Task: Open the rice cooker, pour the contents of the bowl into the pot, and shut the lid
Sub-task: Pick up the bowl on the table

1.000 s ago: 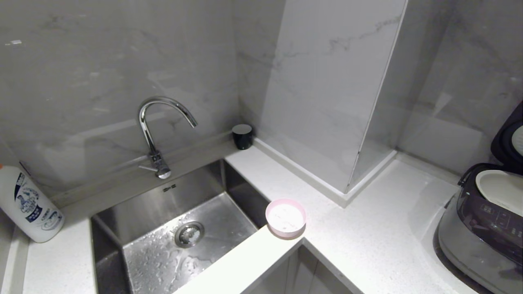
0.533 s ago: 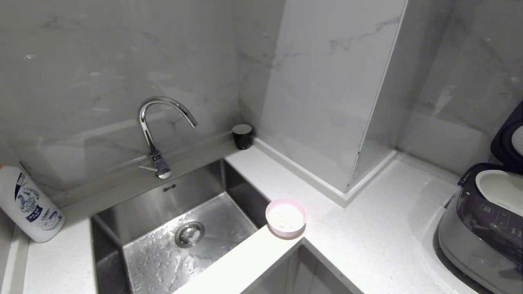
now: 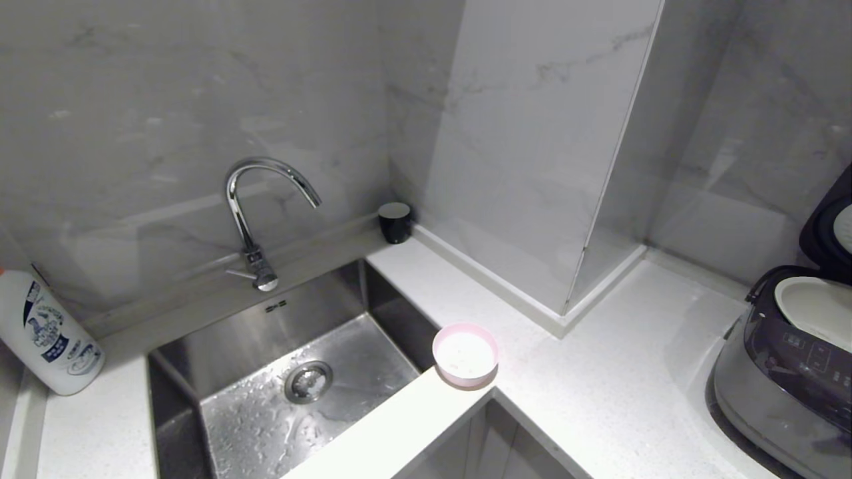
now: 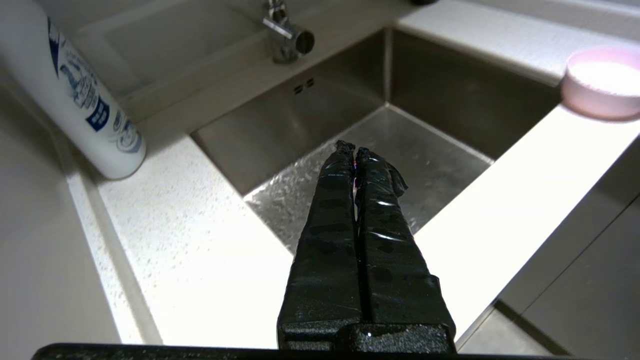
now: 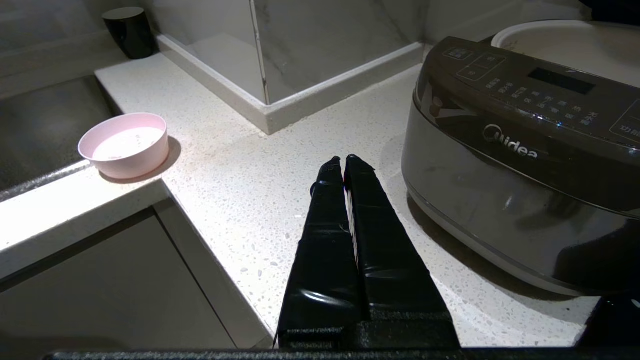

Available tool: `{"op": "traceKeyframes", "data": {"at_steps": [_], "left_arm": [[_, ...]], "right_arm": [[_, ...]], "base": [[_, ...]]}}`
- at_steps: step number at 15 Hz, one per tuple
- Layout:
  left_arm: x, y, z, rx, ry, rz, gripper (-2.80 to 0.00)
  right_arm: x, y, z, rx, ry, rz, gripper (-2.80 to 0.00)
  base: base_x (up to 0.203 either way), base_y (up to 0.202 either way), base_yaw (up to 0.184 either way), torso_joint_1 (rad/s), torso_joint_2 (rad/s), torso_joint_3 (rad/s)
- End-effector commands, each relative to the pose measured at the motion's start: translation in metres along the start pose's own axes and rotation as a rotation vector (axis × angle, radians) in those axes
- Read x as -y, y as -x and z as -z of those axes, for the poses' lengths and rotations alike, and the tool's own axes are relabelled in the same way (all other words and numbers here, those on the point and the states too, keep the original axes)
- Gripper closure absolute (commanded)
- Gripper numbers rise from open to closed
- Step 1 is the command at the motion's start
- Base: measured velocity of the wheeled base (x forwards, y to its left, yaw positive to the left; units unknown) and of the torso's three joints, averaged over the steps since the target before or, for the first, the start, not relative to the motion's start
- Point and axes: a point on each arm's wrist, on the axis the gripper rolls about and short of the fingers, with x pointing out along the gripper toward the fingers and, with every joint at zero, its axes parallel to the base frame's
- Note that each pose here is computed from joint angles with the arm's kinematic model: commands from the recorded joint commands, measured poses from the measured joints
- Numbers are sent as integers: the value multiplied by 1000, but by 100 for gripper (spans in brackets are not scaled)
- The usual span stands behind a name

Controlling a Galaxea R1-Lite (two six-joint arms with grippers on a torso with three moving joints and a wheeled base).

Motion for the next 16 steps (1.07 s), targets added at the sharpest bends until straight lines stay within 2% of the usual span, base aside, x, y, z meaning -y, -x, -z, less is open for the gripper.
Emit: {"op": "traceKeyframes", "data": {"at_steps": [1,2,3,7,10,12,13,16], "left_arm": [[1,-2,9,-18,-17,1,0],[2,-2,11,-27,-47,0,0],[2,-2,11,-35,-39,1,0],[2,-3,15,-62,60,-1,0],[3,-2,16,-63,36,41,0],[3,-2,16,-64,102,21,0],[2,-2,16,-69,100,-21,0],[2,-3,16,-65,116,-37,0]], "right_arm": [[0,0,0,1,-1,0,0],[0,0,0,1,-1,0,0],[0,0,0,1,-1,0,0],[0,0,0,1,-1,0,0],[0,0,0,1,-1,0,0],[0,0,0,1,-3,0,0],[0,0,0,1,-3,0,0],[0,0,0,1,-4,0,0]], "base": [[0,0,0,0,0,0],[0,0,0,0,0,0],[0,0,0,0,0,0],[0,0,0,0,0,0],[0,0,0,0,0,0],[0,0,0,0,0,0],[0,0,0,0,0,0],[0,0,0,0,0,0]]}}
